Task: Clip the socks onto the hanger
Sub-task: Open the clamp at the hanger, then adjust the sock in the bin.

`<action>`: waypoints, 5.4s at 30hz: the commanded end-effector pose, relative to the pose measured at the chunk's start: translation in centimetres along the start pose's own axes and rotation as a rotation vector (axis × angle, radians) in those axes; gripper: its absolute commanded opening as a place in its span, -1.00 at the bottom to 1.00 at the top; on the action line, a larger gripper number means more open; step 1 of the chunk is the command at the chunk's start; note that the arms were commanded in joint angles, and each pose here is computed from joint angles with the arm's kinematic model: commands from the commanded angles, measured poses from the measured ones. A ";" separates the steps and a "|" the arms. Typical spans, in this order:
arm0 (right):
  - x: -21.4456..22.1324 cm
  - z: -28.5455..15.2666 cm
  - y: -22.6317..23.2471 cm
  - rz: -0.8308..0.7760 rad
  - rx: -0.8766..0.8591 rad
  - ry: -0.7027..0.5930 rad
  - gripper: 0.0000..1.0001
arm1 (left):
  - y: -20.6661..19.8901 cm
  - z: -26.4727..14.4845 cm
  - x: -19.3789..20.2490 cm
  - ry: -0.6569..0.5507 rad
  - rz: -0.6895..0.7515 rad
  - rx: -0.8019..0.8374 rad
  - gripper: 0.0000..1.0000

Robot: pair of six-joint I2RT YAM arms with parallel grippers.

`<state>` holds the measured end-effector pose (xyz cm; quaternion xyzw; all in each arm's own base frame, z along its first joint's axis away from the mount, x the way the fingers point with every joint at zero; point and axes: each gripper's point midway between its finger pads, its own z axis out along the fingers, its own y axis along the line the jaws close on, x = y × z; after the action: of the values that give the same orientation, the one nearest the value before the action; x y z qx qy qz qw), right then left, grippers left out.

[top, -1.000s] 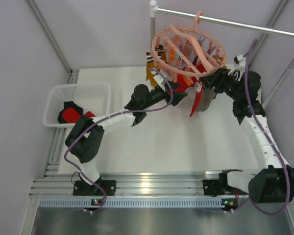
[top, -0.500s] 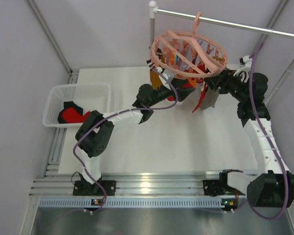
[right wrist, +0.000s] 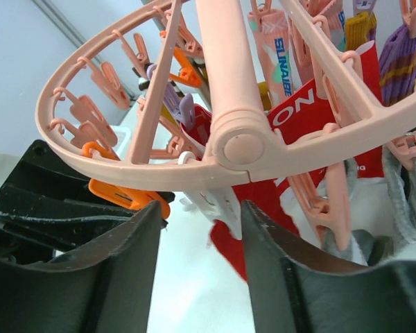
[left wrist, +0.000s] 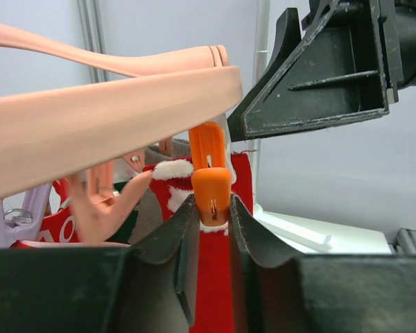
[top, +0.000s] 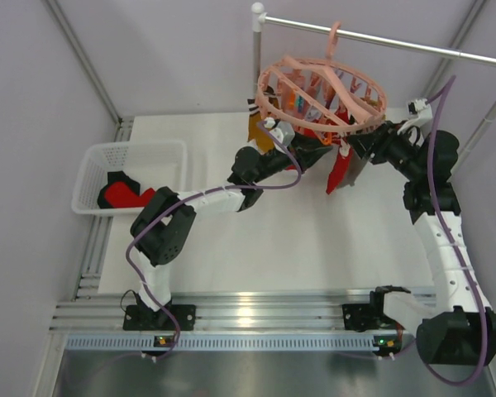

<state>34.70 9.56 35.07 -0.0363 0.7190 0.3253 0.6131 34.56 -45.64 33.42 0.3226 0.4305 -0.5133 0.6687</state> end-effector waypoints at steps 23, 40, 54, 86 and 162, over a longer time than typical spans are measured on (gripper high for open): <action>0.3 -1.1 5.7 -0.428 -0.303 -0.117 0.04 | -1.5 0.5 -0.5 0.006 0.094 0.020 -1.00; 1.3 0.9 6.5 -0.474 -0.282 -0.269 0.05 | -2.3 1.0 0.3 0.031 0.113 0.025 -1.00; 0.6 2.4 5.1 -0.533 -0.153 -0.315 -0.03 | -2.8 1.5 1.1 0.062 0.113 0.035 -1.00; -0.1 2.9 4.5 -0.276 -0.073 -0.215 -1.00 | 7.3 -23.9 -8.2 0.656 -0.253 -0.461 0.42; 1.4 4.3 2.9 -0.294 -0.031 -0.141 -1.00 | 26.6 -46.0 -0.4 1.160 -0.122 -0.597 -1.00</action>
<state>36.54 14.49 33.19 -0.1237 0.6707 0.2472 0.6883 47.33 3.51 15.33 0.3227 0.8724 -0.1233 0.3459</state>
